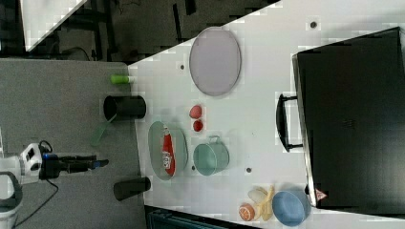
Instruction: Pick ketchup from strainer and place it on the table
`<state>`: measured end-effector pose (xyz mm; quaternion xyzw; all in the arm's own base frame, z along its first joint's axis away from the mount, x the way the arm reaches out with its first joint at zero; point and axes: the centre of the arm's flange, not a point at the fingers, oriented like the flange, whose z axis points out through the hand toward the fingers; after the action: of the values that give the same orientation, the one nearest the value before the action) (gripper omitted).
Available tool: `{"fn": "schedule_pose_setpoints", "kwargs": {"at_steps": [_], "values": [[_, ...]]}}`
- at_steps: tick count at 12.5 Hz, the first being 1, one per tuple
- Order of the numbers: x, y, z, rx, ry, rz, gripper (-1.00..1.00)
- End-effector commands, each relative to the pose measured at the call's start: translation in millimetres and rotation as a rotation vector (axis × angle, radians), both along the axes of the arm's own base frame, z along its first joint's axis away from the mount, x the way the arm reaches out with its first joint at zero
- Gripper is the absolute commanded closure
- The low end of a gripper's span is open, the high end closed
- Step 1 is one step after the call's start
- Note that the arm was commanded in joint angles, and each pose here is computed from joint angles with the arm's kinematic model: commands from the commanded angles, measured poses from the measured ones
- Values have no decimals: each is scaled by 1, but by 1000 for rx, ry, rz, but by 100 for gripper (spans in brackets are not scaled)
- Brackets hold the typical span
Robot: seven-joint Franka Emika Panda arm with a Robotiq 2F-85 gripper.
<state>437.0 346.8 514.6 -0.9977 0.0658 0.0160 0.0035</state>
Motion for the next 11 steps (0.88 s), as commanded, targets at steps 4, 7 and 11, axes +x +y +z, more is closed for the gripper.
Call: {"fn": "schedule_pose_setpoints", "kwargs": {"at_steps": [4,7,11], "values": [[-17,32,-111,69,-9,41,-100],[-32,28,-173,70,-37,63,-100],[-48,33,-235,131,-16,64,-100]]}}
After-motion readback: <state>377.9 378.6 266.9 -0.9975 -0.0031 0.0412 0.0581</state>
